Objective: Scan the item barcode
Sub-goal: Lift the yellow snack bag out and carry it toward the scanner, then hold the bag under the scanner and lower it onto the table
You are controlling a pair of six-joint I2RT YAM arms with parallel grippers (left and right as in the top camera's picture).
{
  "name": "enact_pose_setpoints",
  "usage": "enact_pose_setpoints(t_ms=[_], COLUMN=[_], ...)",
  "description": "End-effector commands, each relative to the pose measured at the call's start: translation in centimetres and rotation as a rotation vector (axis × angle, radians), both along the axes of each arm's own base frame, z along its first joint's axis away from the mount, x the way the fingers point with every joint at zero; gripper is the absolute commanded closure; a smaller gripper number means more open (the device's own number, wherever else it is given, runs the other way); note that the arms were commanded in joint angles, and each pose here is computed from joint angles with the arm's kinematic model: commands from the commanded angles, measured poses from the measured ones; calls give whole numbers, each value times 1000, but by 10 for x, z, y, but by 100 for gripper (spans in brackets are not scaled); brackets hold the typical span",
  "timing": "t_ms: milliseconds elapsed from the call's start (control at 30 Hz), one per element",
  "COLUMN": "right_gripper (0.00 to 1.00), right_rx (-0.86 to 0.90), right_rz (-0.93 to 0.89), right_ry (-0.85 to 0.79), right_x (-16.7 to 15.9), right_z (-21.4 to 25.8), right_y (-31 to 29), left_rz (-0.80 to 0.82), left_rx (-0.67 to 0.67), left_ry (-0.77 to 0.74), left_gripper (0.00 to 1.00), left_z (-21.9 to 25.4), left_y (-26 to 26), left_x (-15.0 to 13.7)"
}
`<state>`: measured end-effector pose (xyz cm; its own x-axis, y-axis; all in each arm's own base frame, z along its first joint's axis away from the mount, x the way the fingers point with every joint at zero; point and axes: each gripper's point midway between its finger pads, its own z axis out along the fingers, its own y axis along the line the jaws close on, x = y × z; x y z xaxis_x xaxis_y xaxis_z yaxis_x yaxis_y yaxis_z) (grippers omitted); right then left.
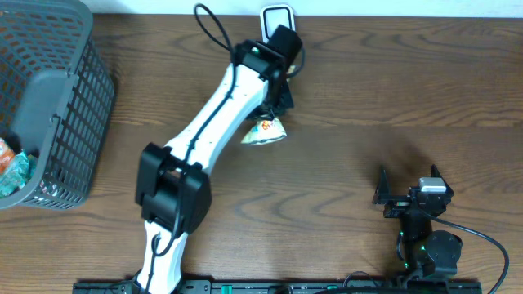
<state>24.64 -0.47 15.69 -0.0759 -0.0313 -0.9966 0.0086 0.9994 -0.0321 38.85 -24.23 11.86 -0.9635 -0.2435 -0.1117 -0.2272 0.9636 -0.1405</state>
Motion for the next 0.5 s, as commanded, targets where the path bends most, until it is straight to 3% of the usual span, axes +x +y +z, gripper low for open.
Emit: enact_pose_setpoints(t_ms=[0, 167, 467], right_gripper=[1, 1, 1], right_rx=[-8, -8, -8], right_rz=[-12, -12, -12], right_ry=[1, 1, 1], right_x=[0, 0, 0], right_z=[-1, -1, -1], right_y=[-3, -3, -3], left_rz=[-20, -194, -211], left_rx=[-56, -75, -118], left_ry=[61, 20, -102], left_gripper=[69, 56, 53], left_z=[-11, -1, 54], left_y=[-21, -31, -12], left_x=[-13, -14, -6])
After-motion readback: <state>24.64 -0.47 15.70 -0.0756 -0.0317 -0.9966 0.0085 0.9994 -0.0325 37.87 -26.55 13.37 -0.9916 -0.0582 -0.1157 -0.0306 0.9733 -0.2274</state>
